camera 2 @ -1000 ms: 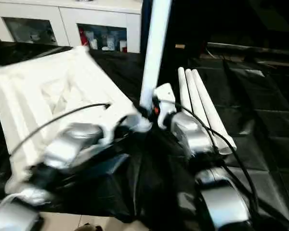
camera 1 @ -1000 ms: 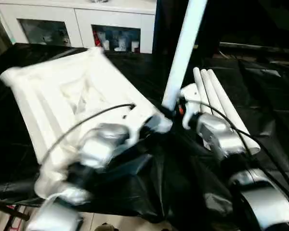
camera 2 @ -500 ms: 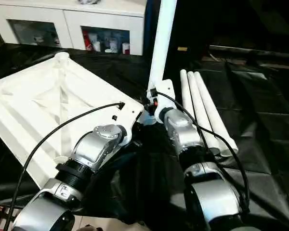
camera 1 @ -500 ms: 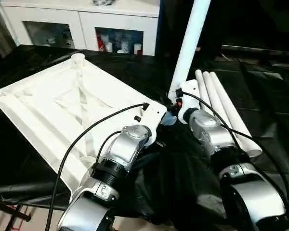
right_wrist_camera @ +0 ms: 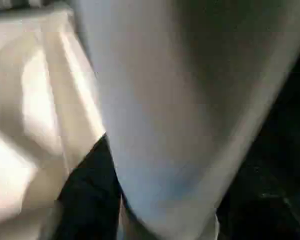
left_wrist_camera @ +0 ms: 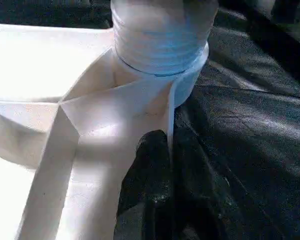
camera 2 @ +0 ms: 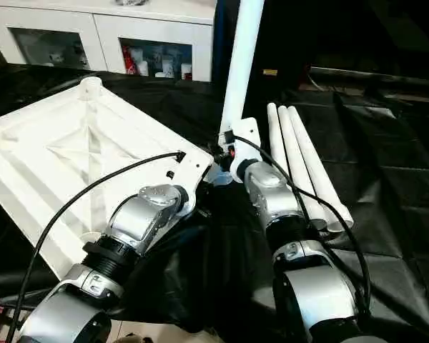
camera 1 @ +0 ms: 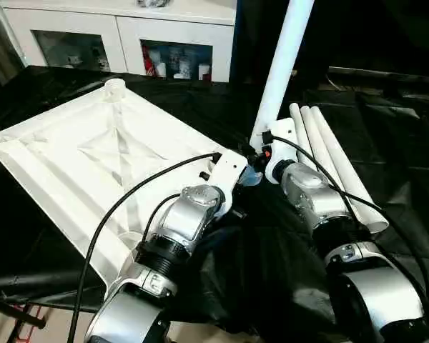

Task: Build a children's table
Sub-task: Insert table leg to table base

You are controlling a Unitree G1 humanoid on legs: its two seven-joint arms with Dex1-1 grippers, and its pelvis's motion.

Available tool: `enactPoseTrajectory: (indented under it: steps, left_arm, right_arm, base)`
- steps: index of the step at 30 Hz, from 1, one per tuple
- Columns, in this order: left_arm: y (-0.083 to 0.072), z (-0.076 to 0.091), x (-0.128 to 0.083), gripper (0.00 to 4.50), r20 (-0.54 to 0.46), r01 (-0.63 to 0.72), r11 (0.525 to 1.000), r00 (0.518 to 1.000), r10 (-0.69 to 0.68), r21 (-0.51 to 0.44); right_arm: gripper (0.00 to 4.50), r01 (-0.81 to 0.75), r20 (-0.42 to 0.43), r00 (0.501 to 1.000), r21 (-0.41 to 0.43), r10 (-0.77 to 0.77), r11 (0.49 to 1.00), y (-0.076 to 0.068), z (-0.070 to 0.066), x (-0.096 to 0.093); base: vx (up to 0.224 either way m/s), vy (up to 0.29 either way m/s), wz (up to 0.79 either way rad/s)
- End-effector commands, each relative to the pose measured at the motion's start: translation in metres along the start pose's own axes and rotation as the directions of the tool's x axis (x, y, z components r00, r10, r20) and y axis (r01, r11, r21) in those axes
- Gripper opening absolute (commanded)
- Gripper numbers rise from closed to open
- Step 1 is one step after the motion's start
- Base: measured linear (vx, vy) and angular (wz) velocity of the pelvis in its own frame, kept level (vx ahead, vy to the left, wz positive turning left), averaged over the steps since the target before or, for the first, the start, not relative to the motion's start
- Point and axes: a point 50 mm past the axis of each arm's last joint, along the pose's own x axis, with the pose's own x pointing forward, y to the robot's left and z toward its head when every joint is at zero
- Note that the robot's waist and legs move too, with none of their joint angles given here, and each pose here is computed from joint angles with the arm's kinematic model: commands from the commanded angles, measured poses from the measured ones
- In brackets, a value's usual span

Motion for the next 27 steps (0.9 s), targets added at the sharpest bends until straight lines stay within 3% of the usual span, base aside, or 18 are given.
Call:
enactPoseTrajectory:
  steps: [1, 8, 15, 20, 24, 27]
  left_arm:
    - [-0.007, 0.028, -0.005, 0.0, 0.153, 0.053, 0.996, 0.986, -0.065, 0.078]
    - [-0.008, 0.026, -0.014, 0.0, 0.17, 0.128, 0.974, 0.972, -0.16, 0.188]
    - [0.004, 0.017, -0.03, 0.0, 0.136, 0.229, 0.927, 0.951, -0.278, 0.298]
    - [0.013, 0.013, -0.041, 0.0, 0.107, 0.313, 0.878, 0.922, -0.373, 0.363]
    - [0.018, 0.006, -0.057, 0.0, 0.05, 0.432, 0.791, 0.865, -0.499, 0.433]
    - [0.019, 0.004, -0.061, 0.0, 0.028, 0.469, 0.762, 0.844, -0.535, 0.446]
  right_arm:
    - [2.81, -0.107, -0.223, 0.966, 0.121, 0.132, 0.987, 0.021, -0.059, -0.007]
    - [3.51, -0.172, -0.111, 0.977, 0.084, 0.181, 0.982, 0.009, -0.038, -0.012]
    - [3.58, -0.33, -0.019, 0.944, -0.095, 0.33, 0.939, -0.008, -0.011, -0.038]
    - [3.58, -0.442, -0.048, 0.896, -0.2, 0.442, 0.874, -0.015, -0.003, -0.062]
    - [3.58, -0.524, -0.09, 0.848, -0.284, 0.522, 0.803, -0.02, 0.009, -0.087]
    - [3.58, -0.535, -0.099, 0.84, -0.31, 0.533, 0.786, -0.021, 0.012, -0.093]
  base:
    - [0.0, 0.0, 0.0]
    - [0.0, 0.0, 0.0]
    - [0.033, -0.015, 0.01]
    - [0.0, 0.0, 0.0]
    - [0.0, 0.0, 0.0]
    - [0.0, 0.0, 0.0]
